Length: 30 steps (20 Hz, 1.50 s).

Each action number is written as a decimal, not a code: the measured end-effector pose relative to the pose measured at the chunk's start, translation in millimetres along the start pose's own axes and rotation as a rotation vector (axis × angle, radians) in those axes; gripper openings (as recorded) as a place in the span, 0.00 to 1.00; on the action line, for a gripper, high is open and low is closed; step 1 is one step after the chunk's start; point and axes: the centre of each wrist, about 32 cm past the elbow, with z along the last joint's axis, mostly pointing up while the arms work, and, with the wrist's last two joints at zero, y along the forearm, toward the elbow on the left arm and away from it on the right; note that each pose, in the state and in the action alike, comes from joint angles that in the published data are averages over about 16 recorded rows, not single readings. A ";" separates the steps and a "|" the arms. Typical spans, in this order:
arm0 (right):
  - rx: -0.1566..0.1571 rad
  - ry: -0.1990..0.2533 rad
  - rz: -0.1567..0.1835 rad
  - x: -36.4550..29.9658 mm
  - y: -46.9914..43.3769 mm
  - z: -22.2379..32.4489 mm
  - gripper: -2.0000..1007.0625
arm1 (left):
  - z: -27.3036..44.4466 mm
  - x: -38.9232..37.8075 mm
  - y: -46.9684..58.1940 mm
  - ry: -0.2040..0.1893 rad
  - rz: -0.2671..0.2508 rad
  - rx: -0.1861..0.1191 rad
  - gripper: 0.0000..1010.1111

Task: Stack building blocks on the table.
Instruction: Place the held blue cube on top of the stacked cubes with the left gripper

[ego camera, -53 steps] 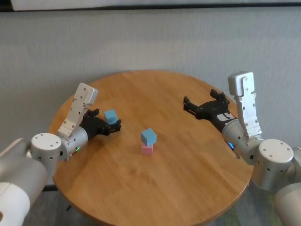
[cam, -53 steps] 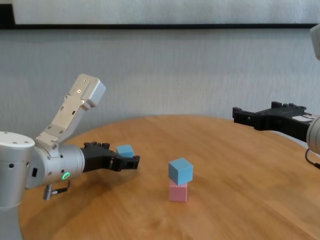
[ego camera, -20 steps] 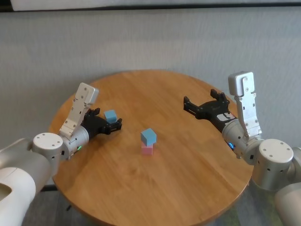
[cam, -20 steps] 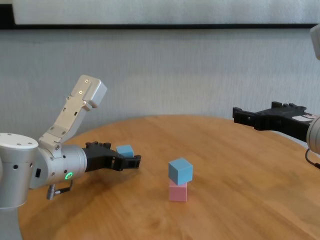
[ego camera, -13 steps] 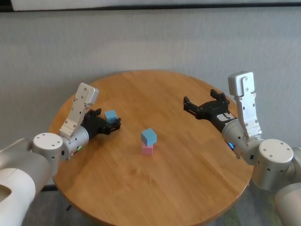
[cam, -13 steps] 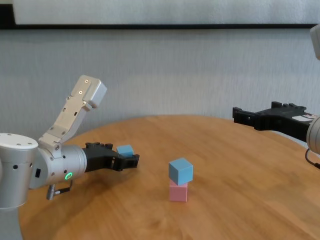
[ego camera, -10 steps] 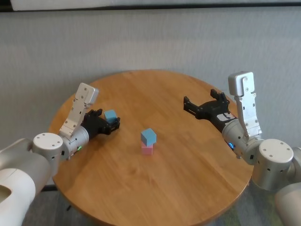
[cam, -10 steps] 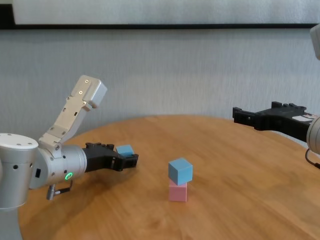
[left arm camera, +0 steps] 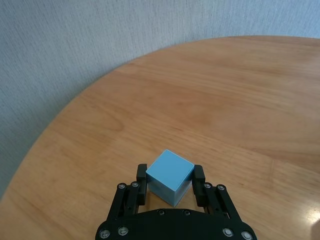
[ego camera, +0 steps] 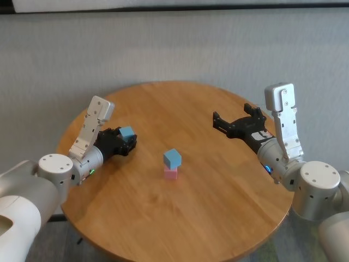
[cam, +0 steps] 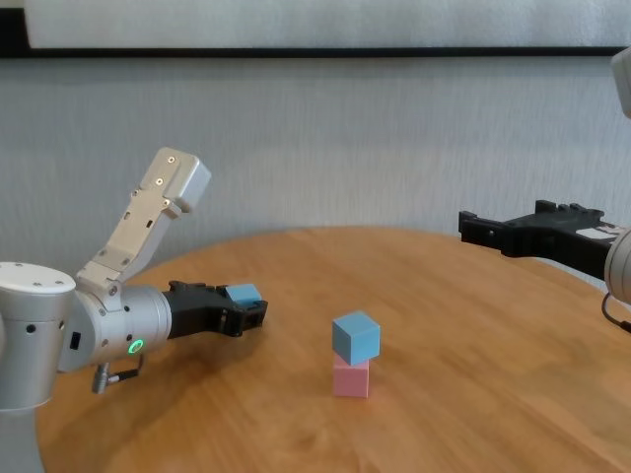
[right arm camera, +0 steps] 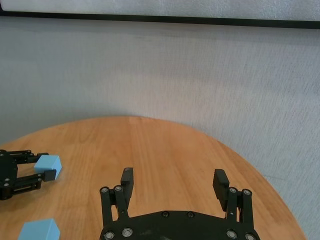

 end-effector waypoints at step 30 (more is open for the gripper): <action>0.000 0.000 0.000 0.0 0.0 0.0 1.00 | 0.6 18.0 6.8 -0.063 0.038 0.039 0.55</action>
